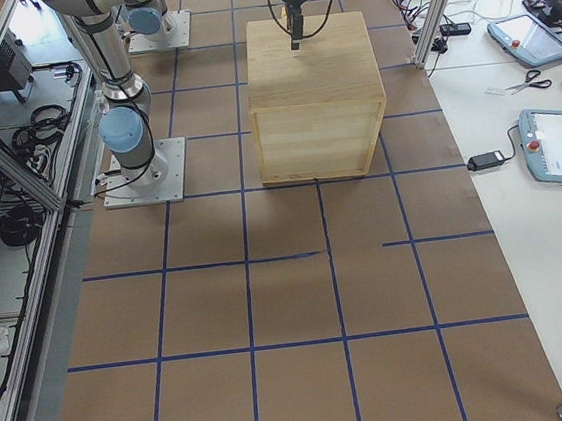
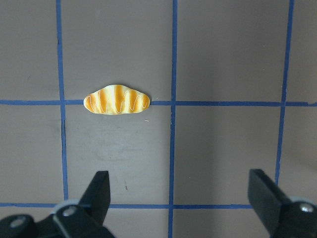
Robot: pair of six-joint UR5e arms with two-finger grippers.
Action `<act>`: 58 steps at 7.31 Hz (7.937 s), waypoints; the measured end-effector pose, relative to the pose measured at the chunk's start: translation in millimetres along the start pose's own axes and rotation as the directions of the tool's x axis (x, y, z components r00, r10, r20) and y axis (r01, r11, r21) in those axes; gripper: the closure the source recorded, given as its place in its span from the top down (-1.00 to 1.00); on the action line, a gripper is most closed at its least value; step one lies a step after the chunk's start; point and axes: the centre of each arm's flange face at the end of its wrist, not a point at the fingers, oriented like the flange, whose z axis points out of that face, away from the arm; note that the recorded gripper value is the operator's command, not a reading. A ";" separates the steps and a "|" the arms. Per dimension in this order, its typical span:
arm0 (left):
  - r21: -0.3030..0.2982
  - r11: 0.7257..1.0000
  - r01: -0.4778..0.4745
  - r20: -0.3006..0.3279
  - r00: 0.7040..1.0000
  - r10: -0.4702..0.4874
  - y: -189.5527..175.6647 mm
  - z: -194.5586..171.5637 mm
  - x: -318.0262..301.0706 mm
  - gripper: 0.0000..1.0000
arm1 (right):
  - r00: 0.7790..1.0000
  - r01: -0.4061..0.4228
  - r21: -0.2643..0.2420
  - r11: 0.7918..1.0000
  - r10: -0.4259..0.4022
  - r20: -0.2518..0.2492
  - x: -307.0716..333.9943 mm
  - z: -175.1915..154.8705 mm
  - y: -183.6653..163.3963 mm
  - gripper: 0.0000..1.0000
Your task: Open upper drawer
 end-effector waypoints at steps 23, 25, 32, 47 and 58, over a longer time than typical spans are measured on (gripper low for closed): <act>-0.024 0.996 0.091 -0.214 0.972 -0.094 -20.7 55.3 93.9 1.00 | 1.000 0.000 -0.001 1.000 0.000 0.000 0.2 0.4 0.0 1.00; -0.056 0.993 0.108 -0.319 0.940 -0.121 -18.1 69.6 140.2 1.00 | 1.000 0.000 0.000 1.000 0.000 0.000 0.2 0.1 -0.1 1.00; -0.022 0.999 0.037 -0.459 0.887 -0.043 -16.1 113.6 231.6 1.00 | 1.000 0.000 0.000 1.000 0.000 0.000 -0.1 0.1 0.0 1.00; 0.000 1.000 -0.021 -0.441 0.897 0.019 -16.4 166.5 248.0 1.00 | 1.000 0.000 0.000 1.000 0.000 0.000 0.1 0.0 0.0 1.00; 0.081 0.985 -0.153 -0.306 0.937 0.171 -27.0 157.7 209.4 1.00 | 1.000 0.000 0.000 1.000 0.000 0.000 -0.1 0.0 0.0 1.00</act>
